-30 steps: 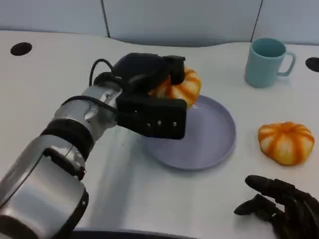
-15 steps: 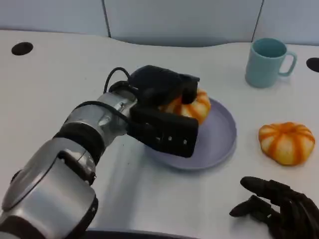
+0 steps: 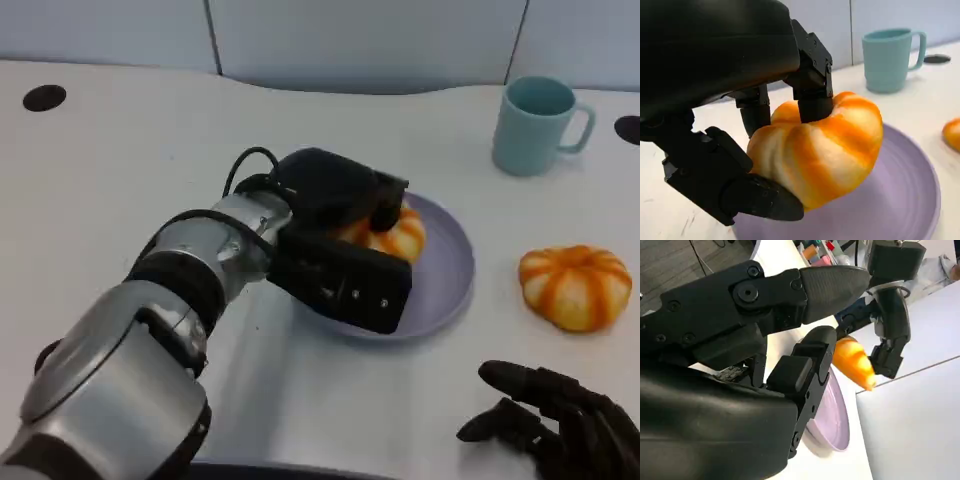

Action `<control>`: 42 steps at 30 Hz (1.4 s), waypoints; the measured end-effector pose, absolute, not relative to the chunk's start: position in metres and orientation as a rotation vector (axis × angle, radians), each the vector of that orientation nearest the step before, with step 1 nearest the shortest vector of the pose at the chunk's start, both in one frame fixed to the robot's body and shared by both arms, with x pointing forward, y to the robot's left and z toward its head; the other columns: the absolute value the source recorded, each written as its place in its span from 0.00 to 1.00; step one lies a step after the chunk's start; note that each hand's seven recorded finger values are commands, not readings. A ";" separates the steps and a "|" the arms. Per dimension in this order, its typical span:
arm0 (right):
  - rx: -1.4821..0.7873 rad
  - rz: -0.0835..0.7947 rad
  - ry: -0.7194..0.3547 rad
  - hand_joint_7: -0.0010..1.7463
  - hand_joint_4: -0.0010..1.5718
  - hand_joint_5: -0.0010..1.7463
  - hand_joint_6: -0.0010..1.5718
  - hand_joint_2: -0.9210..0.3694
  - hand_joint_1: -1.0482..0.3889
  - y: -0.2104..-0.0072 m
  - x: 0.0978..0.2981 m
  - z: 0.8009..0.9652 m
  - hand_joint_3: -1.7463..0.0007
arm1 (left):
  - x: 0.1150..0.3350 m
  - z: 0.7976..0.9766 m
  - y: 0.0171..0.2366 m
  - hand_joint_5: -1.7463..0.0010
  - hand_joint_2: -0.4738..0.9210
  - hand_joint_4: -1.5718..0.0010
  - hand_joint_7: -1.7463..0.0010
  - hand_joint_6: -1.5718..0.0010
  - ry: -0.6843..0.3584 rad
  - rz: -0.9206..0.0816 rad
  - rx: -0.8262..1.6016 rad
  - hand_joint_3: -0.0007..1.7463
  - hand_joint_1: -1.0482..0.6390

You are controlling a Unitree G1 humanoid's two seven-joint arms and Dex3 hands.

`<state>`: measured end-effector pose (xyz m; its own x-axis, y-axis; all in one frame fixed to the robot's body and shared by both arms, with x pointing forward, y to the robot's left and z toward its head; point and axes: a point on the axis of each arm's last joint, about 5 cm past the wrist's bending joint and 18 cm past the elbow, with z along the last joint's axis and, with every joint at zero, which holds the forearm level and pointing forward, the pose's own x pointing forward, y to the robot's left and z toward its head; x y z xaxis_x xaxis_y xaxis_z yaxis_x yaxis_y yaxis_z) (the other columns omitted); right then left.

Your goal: Grasp the bread from the table and place it into the plate.

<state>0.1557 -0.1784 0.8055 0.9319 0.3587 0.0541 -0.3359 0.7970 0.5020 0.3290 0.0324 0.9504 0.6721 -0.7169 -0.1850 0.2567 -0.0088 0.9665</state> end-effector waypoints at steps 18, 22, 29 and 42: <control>0.549 0.373 0.042 0.09 0.40 0.62 0.62 0.00 0.18 -0.177 0.156 0.805 0.85 | 0.331 0.956 0.031 0.67 0.98 1.00 0.87 0.77 -0.364 -0.851 1.403 0.00 0.23; 0.546 0.371 0.043 0.09 0.40 0.62 0.62 0.00 0.18 -0.177 0.156 0.805 0.85 | 0.332 0.956 0.031 0.70 0.98 1.00 0.88 0.77 -0.355 -0.853 1.410 0.00 0.22; 0.546 0.368 0.044 0.10 0.40 0.62 0.62 0.00 0.18 -0.177 0.156 0.805 0.84 | 0.332 0.958 0.032 0.67 1.00 1.00 0.89 0.79 -0.352 -0.857 1.397 0.01 0.20; 0.550 0.364 0.043 0.11 0.39 0.63 0.62 0.00 0.18 -0.178 0.156 0.805 0.85 | 0.342 0.975 0.055 0.61 1.00 0.97 0.90 0.78 -0.362 -0.792 1.091 0.05 0.23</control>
